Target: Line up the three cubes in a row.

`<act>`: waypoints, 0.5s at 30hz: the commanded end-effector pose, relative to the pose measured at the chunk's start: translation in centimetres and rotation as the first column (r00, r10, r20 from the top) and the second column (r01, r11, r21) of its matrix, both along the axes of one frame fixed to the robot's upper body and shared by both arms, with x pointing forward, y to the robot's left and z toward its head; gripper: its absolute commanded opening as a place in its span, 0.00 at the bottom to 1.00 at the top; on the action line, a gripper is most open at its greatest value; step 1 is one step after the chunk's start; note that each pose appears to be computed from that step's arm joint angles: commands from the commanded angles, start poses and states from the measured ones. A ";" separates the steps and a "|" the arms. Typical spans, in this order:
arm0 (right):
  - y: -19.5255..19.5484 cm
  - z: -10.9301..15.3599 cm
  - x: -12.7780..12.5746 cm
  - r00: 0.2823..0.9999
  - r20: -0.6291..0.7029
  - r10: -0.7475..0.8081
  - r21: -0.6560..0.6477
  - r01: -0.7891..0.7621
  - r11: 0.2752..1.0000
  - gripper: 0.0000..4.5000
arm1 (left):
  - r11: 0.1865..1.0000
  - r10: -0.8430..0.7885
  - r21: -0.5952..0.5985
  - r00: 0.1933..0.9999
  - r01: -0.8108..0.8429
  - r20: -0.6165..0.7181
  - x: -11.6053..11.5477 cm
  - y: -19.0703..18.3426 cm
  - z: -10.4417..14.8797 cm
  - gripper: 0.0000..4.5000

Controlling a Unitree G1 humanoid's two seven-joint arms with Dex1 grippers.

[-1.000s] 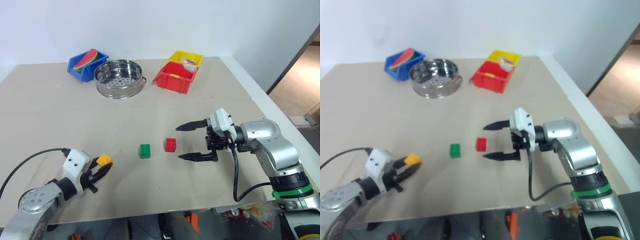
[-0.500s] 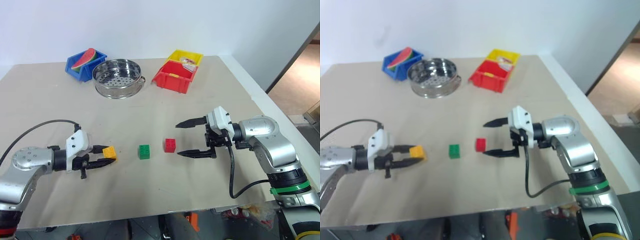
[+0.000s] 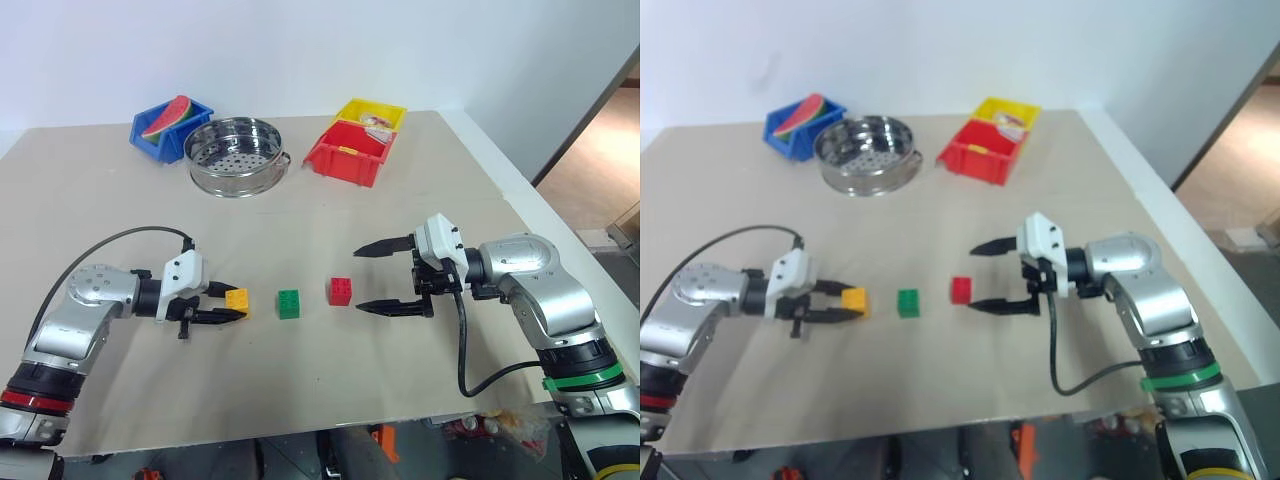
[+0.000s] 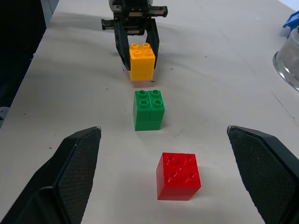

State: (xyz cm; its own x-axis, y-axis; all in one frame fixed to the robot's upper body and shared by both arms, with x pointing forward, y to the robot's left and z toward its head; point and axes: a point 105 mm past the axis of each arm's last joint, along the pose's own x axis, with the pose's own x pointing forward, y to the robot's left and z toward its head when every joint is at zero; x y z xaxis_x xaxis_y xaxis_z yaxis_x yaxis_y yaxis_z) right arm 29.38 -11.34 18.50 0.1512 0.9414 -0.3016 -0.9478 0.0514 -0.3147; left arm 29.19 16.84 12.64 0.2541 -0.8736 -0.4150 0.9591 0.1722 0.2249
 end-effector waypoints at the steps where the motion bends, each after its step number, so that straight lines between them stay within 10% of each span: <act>1: 0.0 1.7 -0.1 0.999 0.043 -0.013 0.044 0.011 0.999 1.00 | 1.000 -0.021 0.010 1.000 0.021 0.020 -0.1 -0.1 0.5 0.29; 15: 0.0 1.3 -0.1 0.999 0.046 -0.016 0.027 0.015 1.000 1.00 | 0.999 -0.010 0.039 1.000 0.009 0.005 0.0 0.0 -1.2 0.29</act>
State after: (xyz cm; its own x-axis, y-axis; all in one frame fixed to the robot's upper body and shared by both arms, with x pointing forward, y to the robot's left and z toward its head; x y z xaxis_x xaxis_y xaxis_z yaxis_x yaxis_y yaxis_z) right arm 29.63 -11.40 18.64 0.1735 0.9425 -0.2856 -0.9489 0.0824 -0.3045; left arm 29.26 16.67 11.24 0.2454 -0.8618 -0.4440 0.9631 0.1646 0.2129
